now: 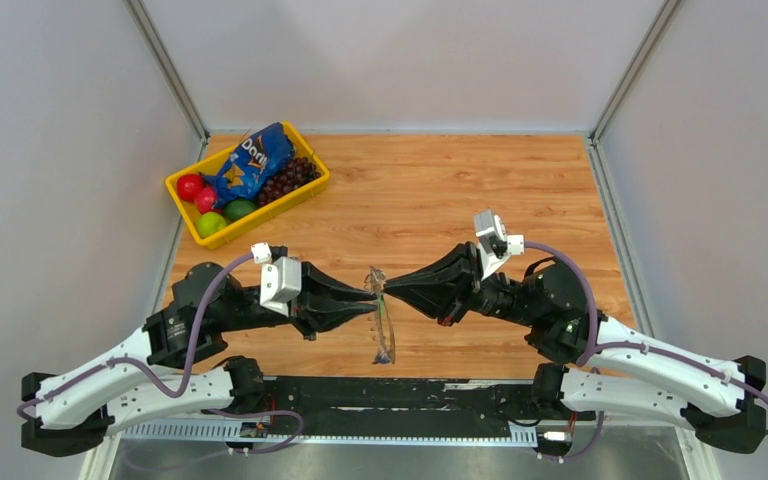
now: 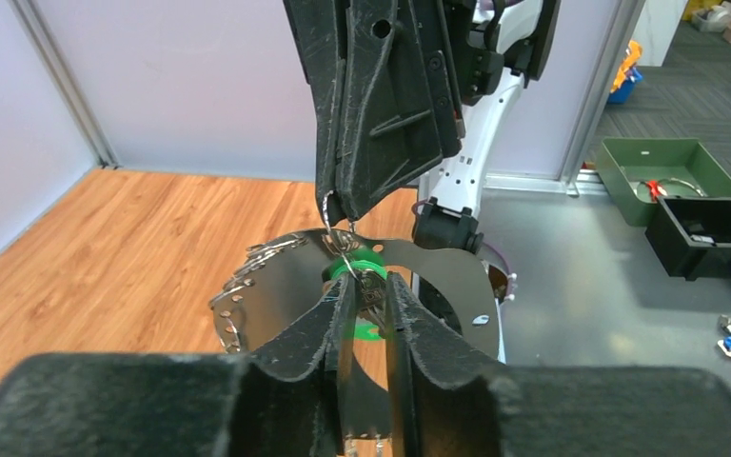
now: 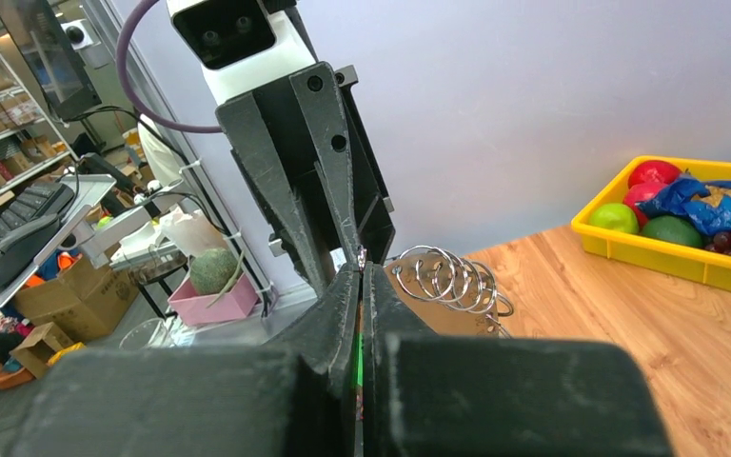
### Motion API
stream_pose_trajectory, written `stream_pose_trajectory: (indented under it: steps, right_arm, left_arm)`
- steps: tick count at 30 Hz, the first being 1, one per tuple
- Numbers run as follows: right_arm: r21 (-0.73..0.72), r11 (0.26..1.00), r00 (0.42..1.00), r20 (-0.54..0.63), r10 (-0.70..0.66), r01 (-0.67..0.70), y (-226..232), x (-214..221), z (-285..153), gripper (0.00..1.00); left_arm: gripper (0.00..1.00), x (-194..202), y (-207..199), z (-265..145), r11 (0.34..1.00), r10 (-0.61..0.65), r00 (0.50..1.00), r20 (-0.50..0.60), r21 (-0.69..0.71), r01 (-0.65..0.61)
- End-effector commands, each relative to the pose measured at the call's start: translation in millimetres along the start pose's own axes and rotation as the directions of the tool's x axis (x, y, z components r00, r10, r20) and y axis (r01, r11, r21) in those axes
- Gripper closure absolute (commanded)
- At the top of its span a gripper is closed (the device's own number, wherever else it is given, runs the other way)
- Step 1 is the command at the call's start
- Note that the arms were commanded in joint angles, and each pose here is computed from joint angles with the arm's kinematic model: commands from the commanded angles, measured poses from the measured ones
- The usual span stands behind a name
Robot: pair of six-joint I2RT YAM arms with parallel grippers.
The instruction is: Put the keys on the keyring
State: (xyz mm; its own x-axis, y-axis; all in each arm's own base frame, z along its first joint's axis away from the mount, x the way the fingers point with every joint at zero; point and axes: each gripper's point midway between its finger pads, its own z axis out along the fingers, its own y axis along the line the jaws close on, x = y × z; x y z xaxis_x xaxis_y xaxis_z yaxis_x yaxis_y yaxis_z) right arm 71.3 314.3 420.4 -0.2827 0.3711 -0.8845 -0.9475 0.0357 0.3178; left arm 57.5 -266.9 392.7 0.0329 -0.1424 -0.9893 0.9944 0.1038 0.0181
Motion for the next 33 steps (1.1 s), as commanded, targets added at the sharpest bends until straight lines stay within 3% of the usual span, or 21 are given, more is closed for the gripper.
stream_pose_trajectory:
  steps: [1, 7, 11, 22, 33]
  right_arm:
    - [-0.046, 0.999, 0.987, 0.157, -0.019, 0.027, 12, -37, 1, 1.00]
    - [-0.051, 0.998, 0.985, 0.173, -0.028, 0.038, 10, -35, 6, 1.00]
    - [-0.068, 0.997, 0.983, 0.180, -0.033, 0.046, 12, -35, 7, 1.00]
    - [-0.116, 0.988, 0.983, 0.162, -0.081, 0.101, 23, -34, 0, 1.00]
    - [-0.143, 0.974, 0.973, 0.174, -0.150, 0.176, 30, -39, -5, 1.00]
  left_arm:
    - [0.69, -4, -7, 3, 0.999, 0.017, 0.999, 0.027, 0.043, -0.018]
    - [0.48, -5, -8, 1, 0.998, 0.026, 0.999, 0.033, 0.049, -0.028]
    - [0.43, -3, -3, -1, 0.999, 0.032, 0.999, 0.026, 0.021, -0.033]
    - [0.36, -21, 12, -16, 0.995, 0.049, 0.997, 0.056, -0.095, -0.044]
    - [0.33, -55, -10, -23, 1.000, 0.011, 0.979, 0.202, -0.001, -0.012]
